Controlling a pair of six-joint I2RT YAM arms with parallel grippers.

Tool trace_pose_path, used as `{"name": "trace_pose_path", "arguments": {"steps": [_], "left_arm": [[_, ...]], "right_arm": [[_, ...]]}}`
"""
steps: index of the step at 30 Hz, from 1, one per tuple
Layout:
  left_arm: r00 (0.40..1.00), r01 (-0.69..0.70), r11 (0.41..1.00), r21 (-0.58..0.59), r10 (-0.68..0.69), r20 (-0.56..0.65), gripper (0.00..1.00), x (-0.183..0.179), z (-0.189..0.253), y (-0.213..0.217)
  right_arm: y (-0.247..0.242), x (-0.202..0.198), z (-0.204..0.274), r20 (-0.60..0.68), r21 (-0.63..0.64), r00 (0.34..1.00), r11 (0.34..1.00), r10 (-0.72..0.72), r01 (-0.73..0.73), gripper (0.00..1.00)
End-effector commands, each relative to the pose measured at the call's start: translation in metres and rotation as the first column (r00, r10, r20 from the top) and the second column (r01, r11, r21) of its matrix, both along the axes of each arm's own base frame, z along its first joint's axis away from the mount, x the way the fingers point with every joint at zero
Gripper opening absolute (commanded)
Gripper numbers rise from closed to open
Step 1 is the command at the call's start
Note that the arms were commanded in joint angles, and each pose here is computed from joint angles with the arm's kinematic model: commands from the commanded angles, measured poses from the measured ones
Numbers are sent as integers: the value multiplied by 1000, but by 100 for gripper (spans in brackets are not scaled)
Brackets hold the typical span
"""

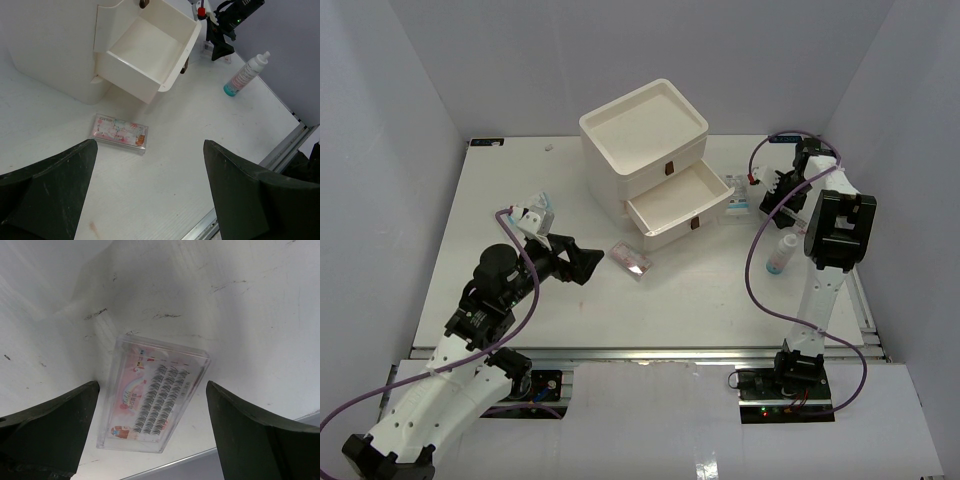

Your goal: Organize the makeup

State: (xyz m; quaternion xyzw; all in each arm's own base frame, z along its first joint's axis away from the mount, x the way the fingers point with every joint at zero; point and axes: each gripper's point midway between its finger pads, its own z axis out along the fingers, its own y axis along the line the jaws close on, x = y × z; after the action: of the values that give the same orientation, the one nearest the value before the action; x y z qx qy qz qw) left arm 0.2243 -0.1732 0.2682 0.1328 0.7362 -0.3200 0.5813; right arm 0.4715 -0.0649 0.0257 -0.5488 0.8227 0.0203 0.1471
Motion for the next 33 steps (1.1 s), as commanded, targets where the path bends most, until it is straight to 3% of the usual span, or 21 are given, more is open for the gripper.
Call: {"name": "trace_pose_path", "arguments": {"steps": [1,3,8,16,24,30,33], "left_arm": [[1000,9,1000,-2,-9,10,98,2,-1,-1],[1000,15,1000,-2,-15,10,98,1,-1,-2],[1000,14,1000,-5,-14,9,98,1,-1,-1],[1000,20,1000,-7,-20,12,98,0,0,-2],[1000,21,1000,-10,-21,16,98,-1,1,-1],[1000,22,1000,-11,-22,16,98,-2,1,-2],[1000,22,1000,-11,-22,12,98,-1,0,-2]], "right_arm": [[3,-8,-4,-43,26,999,999,-18,19,94],[3,-6,-1,-39,31,999,999,-39,40,98],[0,-3,-2,-65,31,991,992,-119,121,93],[2,-17,-9,-159,34,974,986,-158,166,98],[18,-33,-5,-208,107,967,979,-148,173,66],[29,-43,3,-213,155,963,967,-166,201,51],[34,-46,14,-182,181,967,960,-179,212,48]]}}
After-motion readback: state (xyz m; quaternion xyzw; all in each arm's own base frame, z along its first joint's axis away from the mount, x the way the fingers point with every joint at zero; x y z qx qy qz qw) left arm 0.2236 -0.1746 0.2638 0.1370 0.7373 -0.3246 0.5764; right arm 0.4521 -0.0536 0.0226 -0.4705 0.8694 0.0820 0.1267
